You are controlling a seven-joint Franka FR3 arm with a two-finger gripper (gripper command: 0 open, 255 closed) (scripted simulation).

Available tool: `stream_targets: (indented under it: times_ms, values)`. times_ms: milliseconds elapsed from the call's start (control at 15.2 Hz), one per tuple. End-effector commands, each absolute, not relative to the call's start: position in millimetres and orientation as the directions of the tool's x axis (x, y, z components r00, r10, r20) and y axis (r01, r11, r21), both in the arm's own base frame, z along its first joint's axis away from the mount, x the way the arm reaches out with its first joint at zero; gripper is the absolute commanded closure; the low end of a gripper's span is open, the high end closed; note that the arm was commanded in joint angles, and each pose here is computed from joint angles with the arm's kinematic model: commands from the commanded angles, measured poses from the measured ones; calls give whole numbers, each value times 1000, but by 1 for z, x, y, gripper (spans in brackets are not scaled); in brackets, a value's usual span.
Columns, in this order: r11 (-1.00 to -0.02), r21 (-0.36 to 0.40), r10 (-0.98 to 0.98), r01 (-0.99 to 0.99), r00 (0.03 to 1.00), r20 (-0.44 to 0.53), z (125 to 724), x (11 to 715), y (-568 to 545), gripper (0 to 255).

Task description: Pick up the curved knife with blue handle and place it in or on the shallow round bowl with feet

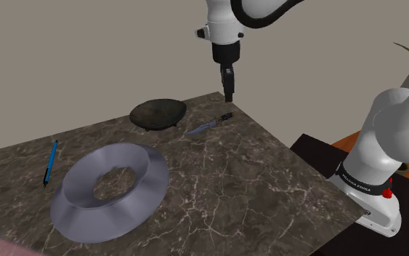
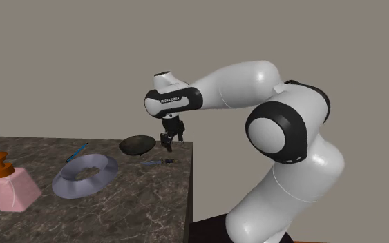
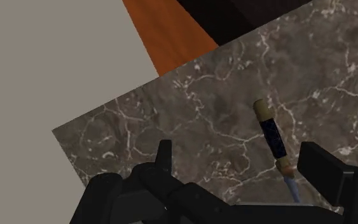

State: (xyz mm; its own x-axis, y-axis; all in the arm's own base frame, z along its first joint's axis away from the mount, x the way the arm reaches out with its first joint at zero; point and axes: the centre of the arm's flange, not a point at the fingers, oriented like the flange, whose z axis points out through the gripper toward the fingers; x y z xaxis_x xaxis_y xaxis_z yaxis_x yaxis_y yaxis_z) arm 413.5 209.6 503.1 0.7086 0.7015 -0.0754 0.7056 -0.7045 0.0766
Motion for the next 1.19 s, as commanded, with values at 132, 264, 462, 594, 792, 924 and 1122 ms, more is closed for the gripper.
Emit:
stream_targets:
  times_ms: [132, 264, 462, 594, 792, 924, 1122]
  values:
    - [-552, 59, 823, 832, 555, -118, 477, 413, 262, 0]
    - [-469, 48, 871, 882, 471, -138, 465, 407, 286, 0]
    - [-434, 43, 888, 900, 436, -145, 449, 404, 295, 0]
    - [-434, 43, 888, 900, 436, -145, 438, 404, 293, 0]
    - [-434, 43, 888, 900, 436, -145, 423, 403, 291, 0]
    - [-434, 43, 888, 900, 436, -145, 420, 403, 290, 0]
    - [-434, 43, 888, 900, 436, -145, 420, 403, 290, 0]
